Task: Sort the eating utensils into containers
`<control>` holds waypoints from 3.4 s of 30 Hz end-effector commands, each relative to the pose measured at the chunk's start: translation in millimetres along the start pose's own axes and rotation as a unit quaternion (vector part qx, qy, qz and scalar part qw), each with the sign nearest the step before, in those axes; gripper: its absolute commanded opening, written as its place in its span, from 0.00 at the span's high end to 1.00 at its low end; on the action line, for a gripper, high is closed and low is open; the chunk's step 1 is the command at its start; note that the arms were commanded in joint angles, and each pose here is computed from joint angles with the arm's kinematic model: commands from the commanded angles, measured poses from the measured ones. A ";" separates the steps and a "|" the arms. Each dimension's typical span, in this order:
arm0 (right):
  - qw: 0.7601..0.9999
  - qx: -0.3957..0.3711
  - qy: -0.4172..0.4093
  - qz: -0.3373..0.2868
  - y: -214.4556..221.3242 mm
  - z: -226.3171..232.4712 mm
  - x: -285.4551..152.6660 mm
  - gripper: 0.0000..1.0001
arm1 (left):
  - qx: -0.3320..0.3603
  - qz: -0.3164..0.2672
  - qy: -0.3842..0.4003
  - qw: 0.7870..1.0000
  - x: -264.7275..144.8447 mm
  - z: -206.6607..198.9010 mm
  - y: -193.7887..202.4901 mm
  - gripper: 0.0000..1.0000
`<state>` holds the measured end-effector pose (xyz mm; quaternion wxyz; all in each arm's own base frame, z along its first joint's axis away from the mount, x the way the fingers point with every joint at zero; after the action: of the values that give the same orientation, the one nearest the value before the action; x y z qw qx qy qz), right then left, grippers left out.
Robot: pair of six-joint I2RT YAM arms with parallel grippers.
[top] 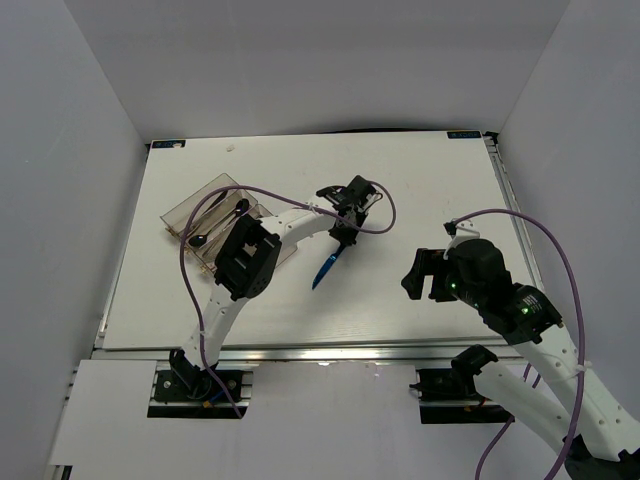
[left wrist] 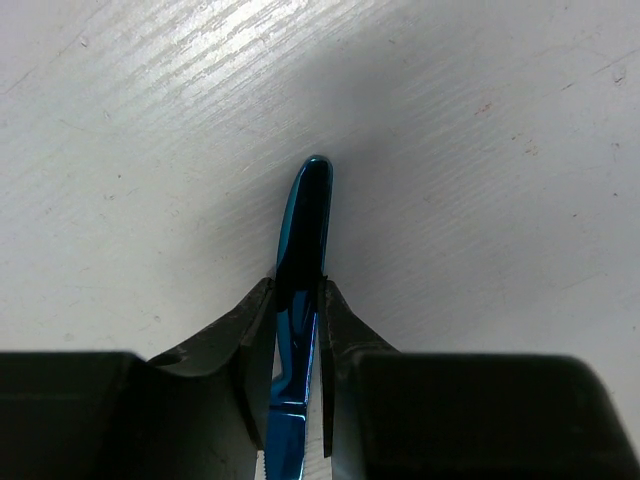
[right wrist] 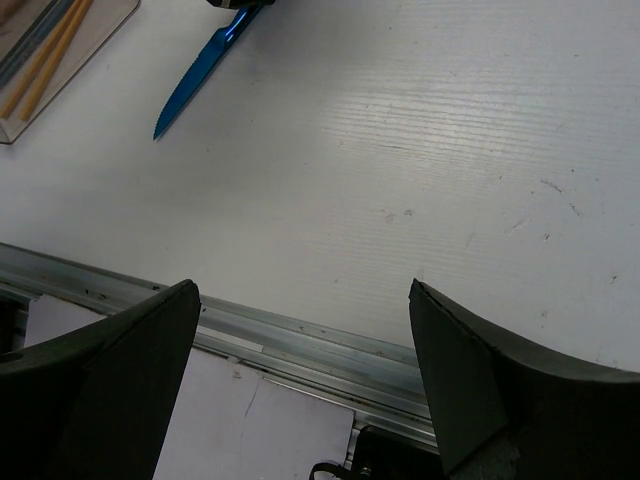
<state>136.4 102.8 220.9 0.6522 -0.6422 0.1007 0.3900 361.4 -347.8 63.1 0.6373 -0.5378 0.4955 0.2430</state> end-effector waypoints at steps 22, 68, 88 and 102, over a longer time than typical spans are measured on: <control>1.000 0.003 -0.005 -0.019 -5.8 1.0 -1.4 0.11 | 0.019 0.049 -0.022 0.998 28.3 3.5 38.1 0.69; 0.972 0.000 -0.170 -0.159 6.3 38.2 131.4 0.12 | -0.088 -0.152 0.104 0.979 -130.2 -35.0 -10.3 1.00; 0.974 0.019 0.170 0.150 -9.3 9.8 215.7 0.11 | -0.264 -0.326 -0.185 0.889 -272.4 104.1 41.7 0.02; 0.959 0.010 0.184 0.215 -6.1 21.1 278.7 0.35 | -0.222 -0.285 -0.162 0.918 -261.4 129.7 116.1 0.02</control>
<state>324.5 234.2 62.4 0.5520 -0.6583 0.3320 0.3896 214.6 -135.3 234.8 0.6224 -0.7300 0.1313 0.2499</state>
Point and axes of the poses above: each gripper's point midway between its finger pads, its own x axis out along the fingers, its own z axis along the line the jaws close on, y = z × x, the point moved 5 cm from there along -x, back along the fingers, and after that the axes turned 11 degrees about -x, right-handed, at the moved point
